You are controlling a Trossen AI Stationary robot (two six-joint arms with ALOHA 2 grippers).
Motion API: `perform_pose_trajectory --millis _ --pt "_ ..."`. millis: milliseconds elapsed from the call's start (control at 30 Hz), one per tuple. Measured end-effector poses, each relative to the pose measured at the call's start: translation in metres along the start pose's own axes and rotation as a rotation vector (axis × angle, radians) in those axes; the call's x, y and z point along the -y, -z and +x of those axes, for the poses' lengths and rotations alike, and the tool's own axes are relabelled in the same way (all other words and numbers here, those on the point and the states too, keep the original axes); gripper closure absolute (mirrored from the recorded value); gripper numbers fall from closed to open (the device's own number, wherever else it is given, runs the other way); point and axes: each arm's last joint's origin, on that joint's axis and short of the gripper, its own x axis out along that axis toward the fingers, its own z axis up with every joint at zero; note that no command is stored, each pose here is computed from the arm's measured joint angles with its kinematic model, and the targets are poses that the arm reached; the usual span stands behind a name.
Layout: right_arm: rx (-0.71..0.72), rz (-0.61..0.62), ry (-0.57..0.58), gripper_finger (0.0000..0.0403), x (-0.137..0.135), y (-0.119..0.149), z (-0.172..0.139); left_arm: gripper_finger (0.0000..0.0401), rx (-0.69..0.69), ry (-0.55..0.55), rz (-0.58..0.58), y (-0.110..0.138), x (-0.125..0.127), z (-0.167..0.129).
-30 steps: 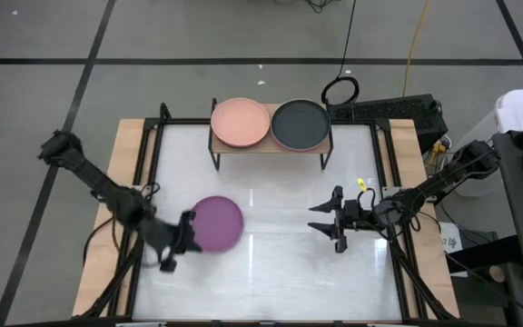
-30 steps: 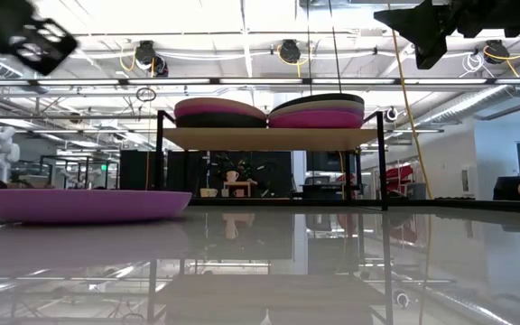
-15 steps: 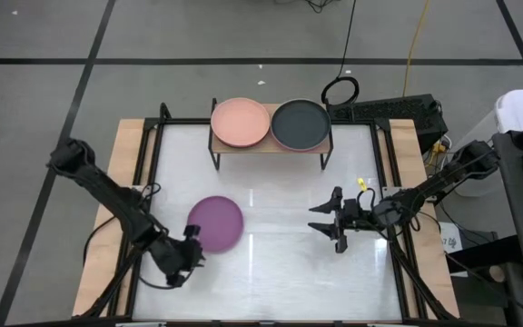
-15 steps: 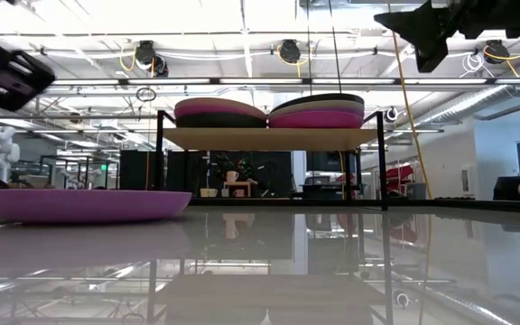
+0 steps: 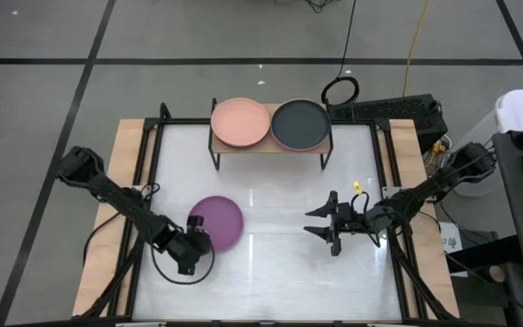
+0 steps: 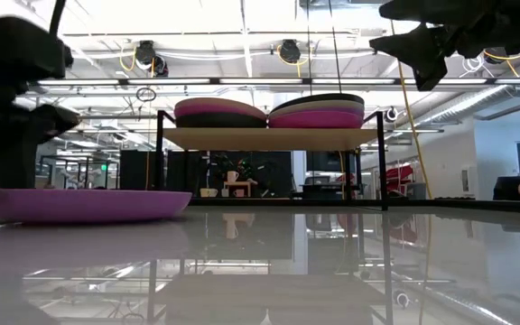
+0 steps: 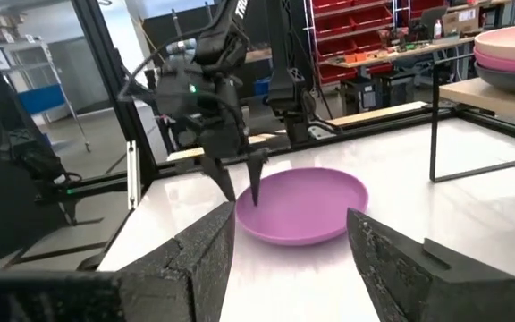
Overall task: Place and stack plates onto a shelf
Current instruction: Stack the violet plate on top of the pink pink plate on the shelf
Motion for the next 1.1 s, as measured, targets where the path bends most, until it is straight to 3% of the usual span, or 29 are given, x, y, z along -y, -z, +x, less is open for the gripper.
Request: perform_pose_trajectory --millis 167,433,600,900,1100 --pt "0.007 0.008 -0.001 0.0206 0.000 0.000 0.000 0.0246 -0.050 -0.032 0.046 0.003 -0.002 0.013" --pt "0.015 0.009 -0.003 0.0206 0.000 -0.001 0.000 0.0381 -0.010 -0.035 0.171 -0.002 -0.003 0.009" --pt "0.015 0.009 -0.002 0.0206 0.000 -0.001 0.000 0.0390 0.019 -0.083 0.224 -0.023 0.000 -0.017" --pt "0.022 0.013 -0.004 0.0206 -0.001 -0.002 0.000 0.0390 0.048 -0.487 0.478 -0.074 -0.012 -0.077" --pt "0.056 -0.022 0.036 0.0206 0.000 -0.005 0.000 0.0391 -0.033 -0.622 0.615 -0.109 -0.053 -0.097"
